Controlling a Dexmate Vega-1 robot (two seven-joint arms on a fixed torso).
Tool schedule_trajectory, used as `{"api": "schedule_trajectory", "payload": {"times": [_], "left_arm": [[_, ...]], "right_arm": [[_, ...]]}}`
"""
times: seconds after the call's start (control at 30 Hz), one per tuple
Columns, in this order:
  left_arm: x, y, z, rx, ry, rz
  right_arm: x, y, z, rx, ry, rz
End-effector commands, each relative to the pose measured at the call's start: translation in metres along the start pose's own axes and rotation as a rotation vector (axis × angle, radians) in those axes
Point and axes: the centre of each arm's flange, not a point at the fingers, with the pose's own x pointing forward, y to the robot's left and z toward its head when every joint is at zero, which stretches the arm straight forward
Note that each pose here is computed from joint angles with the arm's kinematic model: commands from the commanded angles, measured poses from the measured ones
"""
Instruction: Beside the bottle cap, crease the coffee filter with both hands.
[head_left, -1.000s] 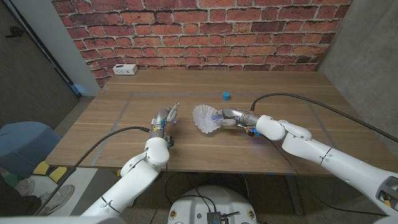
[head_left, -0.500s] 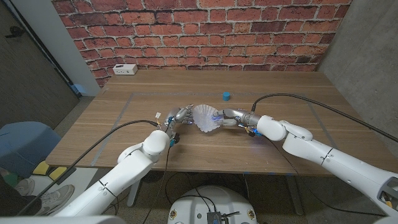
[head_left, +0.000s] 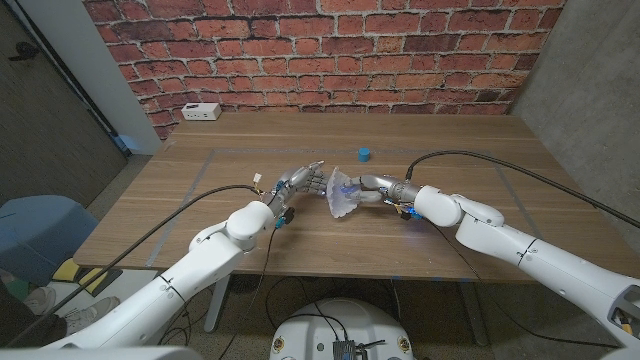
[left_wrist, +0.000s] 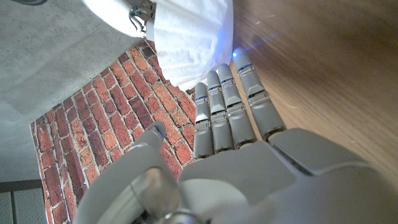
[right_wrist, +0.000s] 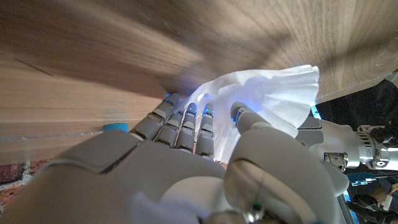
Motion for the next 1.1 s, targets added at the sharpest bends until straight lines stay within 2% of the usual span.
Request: {"api": "schedule_trajectory", "payload": {"times": [0.03, 0.47, 0.73, 0.93, 1.1], "left_arm": [[0.014, 0.003, 0.006, 0.014, -0.029, -0.124], [0.032, -0.001, 0.018, 0.184, 0.032, -0.273], [0.041, -0.01, 0.026, 0.314, 0.068, -0.373], [0.042, -0.016, 0.026, 0.354, 0.101, -0.395], [0.041, -0.018, 0.026, 0.38, 0.129, -0.385]], "right_arm": [[-0.001, -0.001, -0.002, 0.006, 0.001, -0.004], [-0.001, -0.001, -0.002, 0.018, -0.009, -0.014], [-0.004, 0.001, 0.0, 0.022, -0.011, -0.021], [-0.01, 0.002, 0.002, 0.028, -0.014, -0.026], [-0.017, -0.003, 0.002, 0.039, -0.018, -0.047]]}}
